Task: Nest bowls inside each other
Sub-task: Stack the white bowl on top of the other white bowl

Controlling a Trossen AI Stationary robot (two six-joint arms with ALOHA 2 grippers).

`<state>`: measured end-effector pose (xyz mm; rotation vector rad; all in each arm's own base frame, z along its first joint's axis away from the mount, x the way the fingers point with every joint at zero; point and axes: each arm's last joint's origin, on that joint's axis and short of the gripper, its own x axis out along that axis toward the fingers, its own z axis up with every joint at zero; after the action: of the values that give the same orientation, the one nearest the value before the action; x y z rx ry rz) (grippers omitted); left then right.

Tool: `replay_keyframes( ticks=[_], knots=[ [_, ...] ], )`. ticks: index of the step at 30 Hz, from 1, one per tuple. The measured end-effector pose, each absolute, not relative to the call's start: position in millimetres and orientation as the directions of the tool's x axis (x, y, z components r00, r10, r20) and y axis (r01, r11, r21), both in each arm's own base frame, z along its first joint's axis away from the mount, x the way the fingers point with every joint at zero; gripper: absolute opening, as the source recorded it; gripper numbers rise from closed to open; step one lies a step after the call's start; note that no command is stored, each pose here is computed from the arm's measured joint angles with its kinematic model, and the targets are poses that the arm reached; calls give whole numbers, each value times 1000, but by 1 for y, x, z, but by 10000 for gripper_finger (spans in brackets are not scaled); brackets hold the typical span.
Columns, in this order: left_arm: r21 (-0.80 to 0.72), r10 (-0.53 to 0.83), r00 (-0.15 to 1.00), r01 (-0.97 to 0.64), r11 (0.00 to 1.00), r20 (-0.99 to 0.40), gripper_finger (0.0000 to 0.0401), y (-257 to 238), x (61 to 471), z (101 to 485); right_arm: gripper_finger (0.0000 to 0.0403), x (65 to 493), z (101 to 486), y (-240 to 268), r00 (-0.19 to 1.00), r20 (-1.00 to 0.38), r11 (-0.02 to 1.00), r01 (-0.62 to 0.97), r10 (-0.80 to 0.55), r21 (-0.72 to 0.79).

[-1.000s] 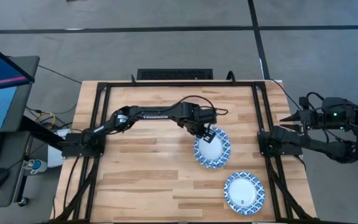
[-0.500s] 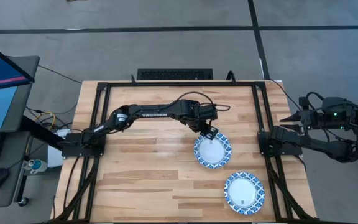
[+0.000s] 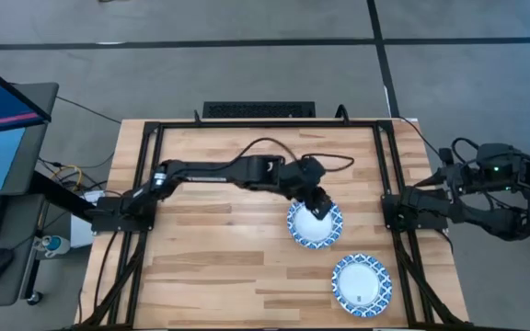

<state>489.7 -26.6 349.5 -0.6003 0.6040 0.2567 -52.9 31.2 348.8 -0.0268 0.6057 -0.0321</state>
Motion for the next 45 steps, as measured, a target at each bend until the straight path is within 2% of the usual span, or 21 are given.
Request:
replay_keyframes(
  ticks=[3, 7, 11, 15, 20, 23, 31, 37, 41, 45],
  knots=[
    [-368, 122, 824, -373, 852, -553, 107, -43, 482, 364, 103, -52, 348, 32, 820, -571, 998, 58, -46, 4],
    [-292, 101, 857, -280, 915, -505, 107, -63, 479, 373, 103, -45, 341, 30, 797, -602, 998, 69, -54, 2],
    [-272, 85, 855, -256, 928, -512, 107, -73, 478, 372, 103, -31, 323, 24, 744, -668, 997, 64, -26, 32],
    [-276, 83, 854, -256, 926, -513, 107, -75, 477, 371, 103, -17, 301, 19, 687, -723, 984, 67, 76, 167],
    [-281, 62, 843, -246, 928, -535, 107, -76, 476, 369, 103, -9, 288, 22, 659, -664, 914, -90, 353, 397],
    [-272, 56, 821, -251, 929, -568, 107, -76, 474, 366, 103, -8, 287, 22, 651, -657, 894, -75, 379, 442],
    [-247, 61, 802, -254, 935, -595, 107, -76, 472, 363, 103, -8, 287, 22, 652, -669, 921, -127, 357, 368],
    [-195, 135, 804, -297, 935, -579, 107, -73, 473, 364, 103, -8, 286, 21, 652, -683, 939, -154, 330, 306],
    [-168, 171, 804, -317, 933, -569, 107, -69, 474, 365, 103, -5, 287, 17, 669, -705, 971, -149, 237, 185],
    [-174, 180, 803, -331, 927, -568, 107, -63, 475, 365, 102, 3, 295, 12, 747, -646, 988, -133, 154, 82]
  ],
)
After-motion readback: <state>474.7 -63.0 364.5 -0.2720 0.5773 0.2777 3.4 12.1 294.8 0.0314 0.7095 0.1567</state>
